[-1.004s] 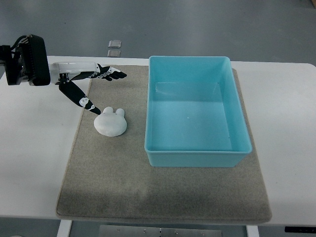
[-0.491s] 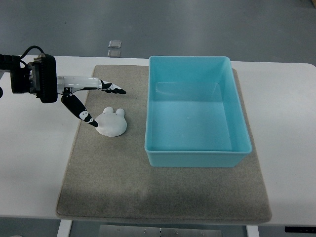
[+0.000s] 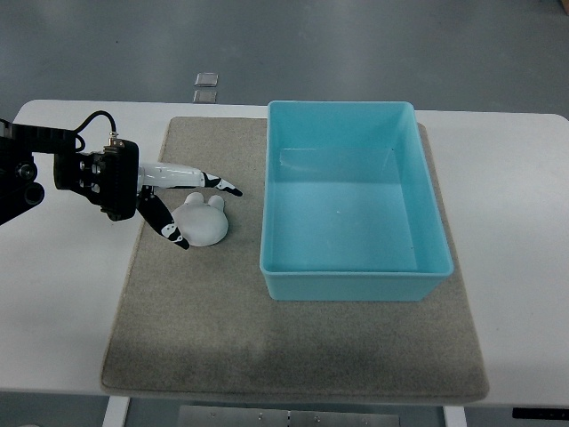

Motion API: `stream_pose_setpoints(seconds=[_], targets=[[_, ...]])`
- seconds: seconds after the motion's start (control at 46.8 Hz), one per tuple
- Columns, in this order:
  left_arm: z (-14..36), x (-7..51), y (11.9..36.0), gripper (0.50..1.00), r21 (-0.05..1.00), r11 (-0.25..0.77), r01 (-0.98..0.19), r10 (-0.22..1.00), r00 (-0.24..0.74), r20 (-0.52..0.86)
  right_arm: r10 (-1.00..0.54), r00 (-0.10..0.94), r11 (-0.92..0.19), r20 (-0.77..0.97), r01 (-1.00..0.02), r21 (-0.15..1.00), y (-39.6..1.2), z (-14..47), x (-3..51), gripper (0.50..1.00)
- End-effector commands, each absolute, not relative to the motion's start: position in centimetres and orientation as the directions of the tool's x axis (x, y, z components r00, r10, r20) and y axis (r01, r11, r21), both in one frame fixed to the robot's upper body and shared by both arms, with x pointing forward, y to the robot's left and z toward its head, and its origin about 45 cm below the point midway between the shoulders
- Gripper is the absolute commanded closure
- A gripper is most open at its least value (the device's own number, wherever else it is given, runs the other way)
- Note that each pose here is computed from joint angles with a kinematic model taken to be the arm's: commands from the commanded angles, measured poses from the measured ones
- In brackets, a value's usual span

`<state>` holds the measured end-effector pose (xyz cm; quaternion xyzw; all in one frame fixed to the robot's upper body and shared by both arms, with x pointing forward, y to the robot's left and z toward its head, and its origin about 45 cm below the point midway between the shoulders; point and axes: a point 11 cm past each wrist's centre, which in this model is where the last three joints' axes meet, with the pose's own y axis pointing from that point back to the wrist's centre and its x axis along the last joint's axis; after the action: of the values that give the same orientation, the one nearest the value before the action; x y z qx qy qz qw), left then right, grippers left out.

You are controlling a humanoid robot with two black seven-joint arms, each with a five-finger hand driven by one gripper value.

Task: Place white toy into blue box with left hand
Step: 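Lower the left hand onto the white rabbit toy and close fingers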

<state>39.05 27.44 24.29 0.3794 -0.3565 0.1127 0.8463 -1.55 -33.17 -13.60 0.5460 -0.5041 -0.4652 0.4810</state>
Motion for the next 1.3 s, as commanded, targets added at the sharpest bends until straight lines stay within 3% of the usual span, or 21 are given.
stream_pose_setpoints(seconds=[0.0,0.043,0.15,0.363,0.534,0.662,1.004,1.282], targets=[[24.0,38.9,27.5,0.527,0.570,0.683,-0.456,-0.088,0.724,0.685,-0.998,0.059,-0.029,-0.023,-0.103,0.994,-33.2,-13.6,-1.6,0.564],[23.9,38.9,27.5,0.540,0.570,0.683,-0.456,-0.089,0.723,0.685,-0.998,0.058,-0.027,-0.022,-0.103,0.994,-33.2,-13.6,-1.5,0.564],[24.1,39.1,27.4,0.645,0.548,0.684,-0.481,-0.079,0.698,0.712,-0.998,0.059,-0.029,-0.023,-0.103,0.994,-33.2,-13.6,-1.6,0.564],[24.5,39.6,27.2,0.737,0.509,0.689,-0.517,-0.062,0.657,0.751,-0.998,0.059,-0.029,-0.023,-0.103,0.994,-33.2,-13.6,-1.6,0.564],[24.5,39.6,27.2,0.889,0.509,0.688,-0.517,-0.062,0.657,0.751,-0.998,0.059,-0.029,-0.023,-0.103,0.994,-33.2,-13.6,-1.6,0.564],[24.5,39.6,27.3,0.969,0.508,0.688,-0.518,-0.060,0.658,0.751,-0.998,0.058,-0.029,-0.023,-0.103,0.994,-33.2,-13.6,-1.5,0.564],[25.2,40.1,27.4,0.962,0.493,0.686,-0.534,-0.053,0.640,0.767,-0.998,0.059,-0.029,-0.023,-0.103,0.994,-33.2,-13.6,-1.6,0.564],[27.9,41.4,27.5,0.952,0.395,0.692,-0.605,-0.007,0.541,0.841,-0.998,0.059,-0.029,-0.023,-0.103,0.994,-33.2,-13.6,-1.6,0.564]])
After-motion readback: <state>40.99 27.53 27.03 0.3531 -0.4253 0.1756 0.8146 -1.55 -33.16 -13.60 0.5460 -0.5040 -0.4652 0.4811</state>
